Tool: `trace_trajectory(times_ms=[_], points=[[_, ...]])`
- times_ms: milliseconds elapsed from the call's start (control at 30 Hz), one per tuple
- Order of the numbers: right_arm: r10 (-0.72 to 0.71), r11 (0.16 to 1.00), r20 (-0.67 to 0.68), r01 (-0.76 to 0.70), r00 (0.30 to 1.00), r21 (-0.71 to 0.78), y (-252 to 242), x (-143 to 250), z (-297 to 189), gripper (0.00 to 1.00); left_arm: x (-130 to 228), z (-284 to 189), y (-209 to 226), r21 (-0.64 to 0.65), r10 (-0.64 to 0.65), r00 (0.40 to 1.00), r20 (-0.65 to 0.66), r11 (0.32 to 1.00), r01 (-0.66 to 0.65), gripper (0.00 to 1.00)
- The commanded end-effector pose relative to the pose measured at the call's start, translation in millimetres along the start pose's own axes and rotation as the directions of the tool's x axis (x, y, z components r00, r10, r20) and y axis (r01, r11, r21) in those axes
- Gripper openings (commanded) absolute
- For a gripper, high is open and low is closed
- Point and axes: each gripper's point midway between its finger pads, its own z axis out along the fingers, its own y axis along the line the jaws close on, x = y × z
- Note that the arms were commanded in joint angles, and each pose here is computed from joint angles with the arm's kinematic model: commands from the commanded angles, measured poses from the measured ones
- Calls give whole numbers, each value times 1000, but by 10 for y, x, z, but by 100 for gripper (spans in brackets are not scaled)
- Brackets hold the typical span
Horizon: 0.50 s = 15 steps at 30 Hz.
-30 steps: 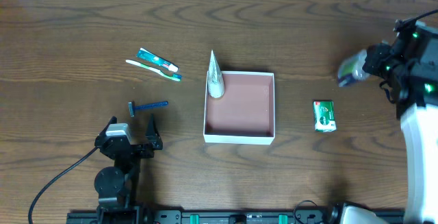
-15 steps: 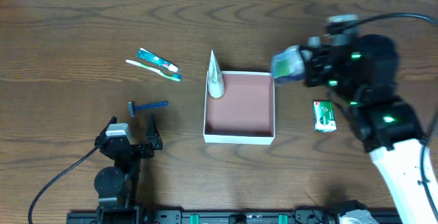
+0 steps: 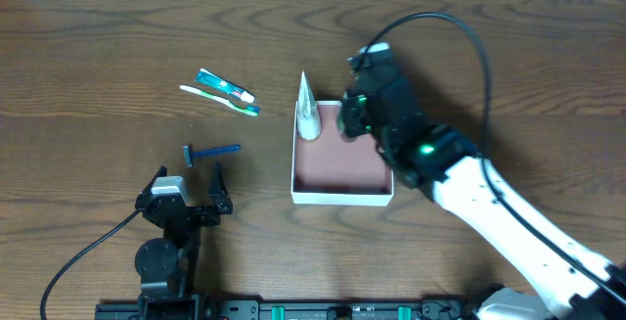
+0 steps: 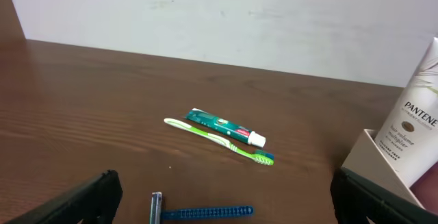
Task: Pack container
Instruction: 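Carry the clear soap bottle into the box beside the tube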
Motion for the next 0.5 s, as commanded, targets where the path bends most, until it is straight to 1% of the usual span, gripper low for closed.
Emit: trace_trajectory(times_ms=[0,100,233,467], points=[[52,991,70,-60,996,117,-54,-93,61,5,164,10,15,0,11,999,-53,1000,-11,98],[72,985,51,-79,996,156,-40,38,190,4,164,10,15,0,11,999,-53,1000,-11,98],[91,982,24,-93,996,164,9,172,324,3,164,10,15,0,11,999,-53,1000,-11,98],[89,985,34,-93,995,147,103,191,429,2,164,10,15,0,11,999,-53,1000,-11,98]])
